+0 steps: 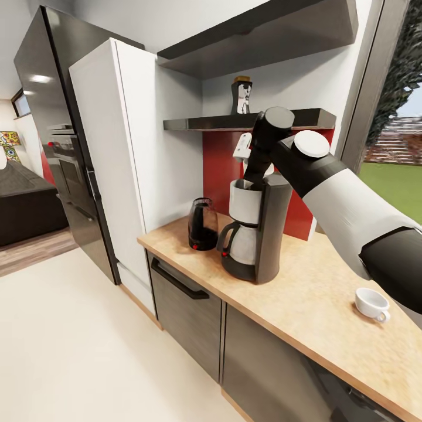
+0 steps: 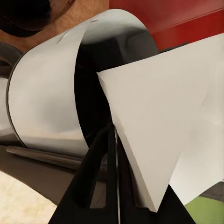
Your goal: Set up a coffee station on the kitchen countertop: keep the coffee maker on the countertop, move the bottle of coffee from the kitchen shelf to the counter next to the coffee maker, place a paper coffee filter on top of the coffee maker, put the saucer next to the coffee maker with the coffee cup on the saucer, and place the electric kettle next to the coffee maker.
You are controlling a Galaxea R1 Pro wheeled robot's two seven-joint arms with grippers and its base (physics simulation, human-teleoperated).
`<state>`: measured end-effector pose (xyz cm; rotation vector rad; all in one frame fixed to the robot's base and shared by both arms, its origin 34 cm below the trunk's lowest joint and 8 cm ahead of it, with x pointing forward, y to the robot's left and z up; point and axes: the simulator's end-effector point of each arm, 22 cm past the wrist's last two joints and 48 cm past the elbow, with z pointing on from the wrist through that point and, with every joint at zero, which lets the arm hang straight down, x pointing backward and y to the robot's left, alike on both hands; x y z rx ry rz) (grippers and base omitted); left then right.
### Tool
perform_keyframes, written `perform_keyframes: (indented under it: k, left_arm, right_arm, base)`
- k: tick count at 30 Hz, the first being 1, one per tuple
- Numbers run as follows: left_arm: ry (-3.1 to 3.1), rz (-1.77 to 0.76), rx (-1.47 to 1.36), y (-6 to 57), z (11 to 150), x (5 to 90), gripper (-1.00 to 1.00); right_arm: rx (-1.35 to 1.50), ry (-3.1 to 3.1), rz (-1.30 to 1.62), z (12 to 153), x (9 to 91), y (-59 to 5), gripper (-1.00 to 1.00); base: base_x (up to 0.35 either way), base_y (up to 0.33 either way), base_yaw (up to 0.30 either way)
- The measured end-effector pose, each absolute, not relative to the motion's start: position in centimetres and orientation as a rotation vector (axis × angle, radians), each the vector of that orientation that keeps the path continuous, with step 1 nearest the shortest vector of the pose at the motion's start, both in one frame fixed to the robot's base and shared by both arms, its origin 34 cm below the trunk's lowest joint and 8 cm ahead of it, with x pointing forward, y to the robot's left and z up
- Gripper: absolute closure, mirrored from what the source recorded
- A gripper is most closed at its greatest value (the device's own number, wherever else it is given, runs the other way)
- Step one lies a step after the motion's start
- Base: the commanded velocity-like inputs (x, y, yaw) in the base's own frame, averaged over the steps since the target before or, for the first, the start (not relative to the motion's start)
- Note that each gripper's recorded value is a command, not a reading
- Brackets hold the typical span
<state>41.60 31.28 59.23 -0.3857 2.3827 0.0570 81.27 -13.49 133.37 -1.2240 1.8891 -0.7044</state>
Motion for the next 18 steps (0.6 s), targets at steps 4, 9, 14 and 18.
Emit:
perform_keyframes:
  k: [4, 9, 14, 18]
  left_arm:
    - [2.382, 0.056, -0.386, 31.25, 59.23, 41.60, -1.00]
    - [2.382, 0.057, -0.386, 31.26, 59.23, 41.61, -1.00]
    - [2.382, 0.057, -0.386, 31.26, 59.24, 41.60, -1.00]
    - [2.383, 0.056, -0.386, 31.25, 59.23, 41.60, -1.00]
  right_arm:
    - [-1.224, 1.889, -0.704, 133.39, 81.24, -13.48, 1.00]
    - [-1.225, 1.889, -0.705, 133.36, 81.26, -13.48, 1.00]
    - [-1.225, 1.887, -0.708, 133.41, 81.26, -13.50, 1.00]
    - [-1.225, 1.887, -0.708, 133.40, 81.27, -13.50, 1.00]
  base:
    - [0.065, 0.000, 0.000]
    - [0.013, 0.000, 0.000]
    - [0.090, 0.000, 0.000]
    - [0.042, 0.000, 0.000]
